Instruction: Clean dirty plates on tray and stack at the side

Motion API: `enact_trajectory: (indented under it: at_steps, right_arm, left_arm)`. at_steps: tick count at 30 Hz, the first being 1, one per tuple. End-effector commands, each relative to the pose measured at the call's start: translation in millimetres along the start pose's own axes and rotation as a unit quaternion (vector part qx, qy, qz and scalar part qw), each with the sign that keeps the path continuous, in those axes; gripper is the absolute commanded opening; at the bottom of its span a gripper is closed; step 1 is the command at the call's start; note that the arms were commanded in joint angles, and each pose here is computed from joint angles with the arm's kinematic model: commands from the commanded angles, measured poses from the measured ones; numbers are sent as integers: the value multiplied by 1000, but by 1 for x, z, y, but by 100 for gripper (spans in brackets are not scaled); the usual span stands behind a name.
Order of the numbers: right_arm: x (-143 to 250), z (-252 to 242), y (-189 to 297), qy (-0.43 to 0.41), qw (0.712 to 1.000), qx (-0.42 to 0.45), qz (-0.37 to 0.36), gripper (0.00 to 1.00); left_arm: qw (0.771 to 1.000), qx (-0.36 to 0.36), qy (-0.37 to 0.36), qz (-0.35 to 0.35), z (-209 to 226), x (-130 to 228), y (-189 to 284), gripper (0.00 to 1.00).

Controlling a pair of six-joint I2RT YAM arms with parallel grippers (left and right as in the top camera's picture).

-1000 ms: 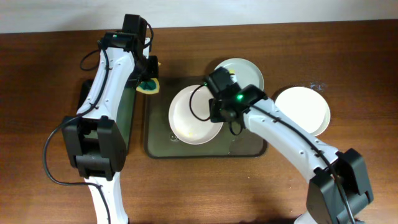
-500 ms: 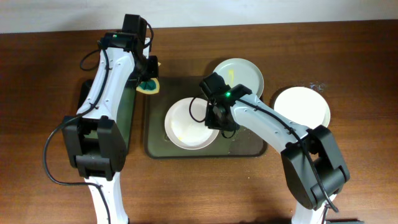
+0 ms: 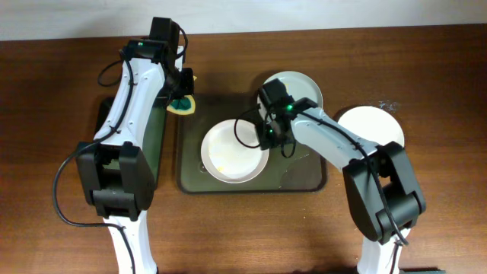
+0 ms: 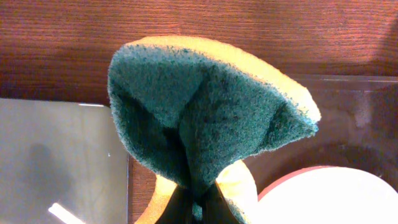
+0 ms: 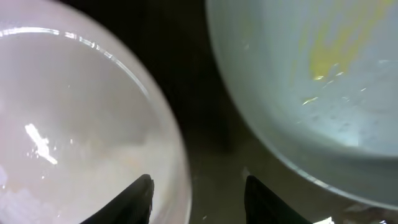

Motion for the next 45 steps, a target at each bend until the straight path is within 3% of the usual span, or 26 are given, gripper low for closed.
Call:
enact_trajectory:
  at_steps: [1,9,11,12,14,18,21,29,36,39,42,45]
  right_arm:
    - [-3,-2,-6,1,1000,-10,5,48]
    - [4,2,-23,-39,998,-36,38,41]
    - [5,1,-26,-53,997,-34,42,27]
    - [4,1,-26,-68,996,-30,39,13]
    - [4,0,-26,-97,994,-24,38,4]
    - [8,-5,-26,-253,967,20,34,4]
    - [10,-3,-27,-304,951,44,16,4]
    - [10,-5,-27,-304,951,42,18,4]
    - [11,-4,-29,-294,955,37,26,4]
    - [11,-3,-29,-287,957,36,26,4]
    - [11,-3,-29,-287,957,36,26,4]
    - [11,-3,-29,-286,957,36,26,4]
  left_arm:
    - [1000,5,5,-18,-2,-7,9,0]
    - [1000,5,4,-18,-2,-7,9,0]
    - [1000,5,5,-17,-2,-7,9,0]
    - [1000,5,5,-16,-2,-6,9,0]
    - [1000,5,5,-15,-2,-6,9,0]
    - [1000,6,3,-11,-4,-5,9,0]
    - [1000,12,0,0,-8,0,6,0]
    - [993,63,-44,87,-61,42,-34,0]
    - [981,119,-99,120,-96,70,-56,0]
    - [973,140,-140,115,-99,78,-68,0]
    - [955,210,-192,88,-111,81,-75,0]
    - [958,201,-198,49,-111,69,-82,0]
Point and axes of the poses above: each gripper's point midway between its finger pads, its own y axis back along the fingers, its own z axis along the line the jaws close on, x = y × z, the point moved 7 cm from there along y, back along the fingers, and after that the axes turned 12 degrees about -y, right-handed, at the moved point
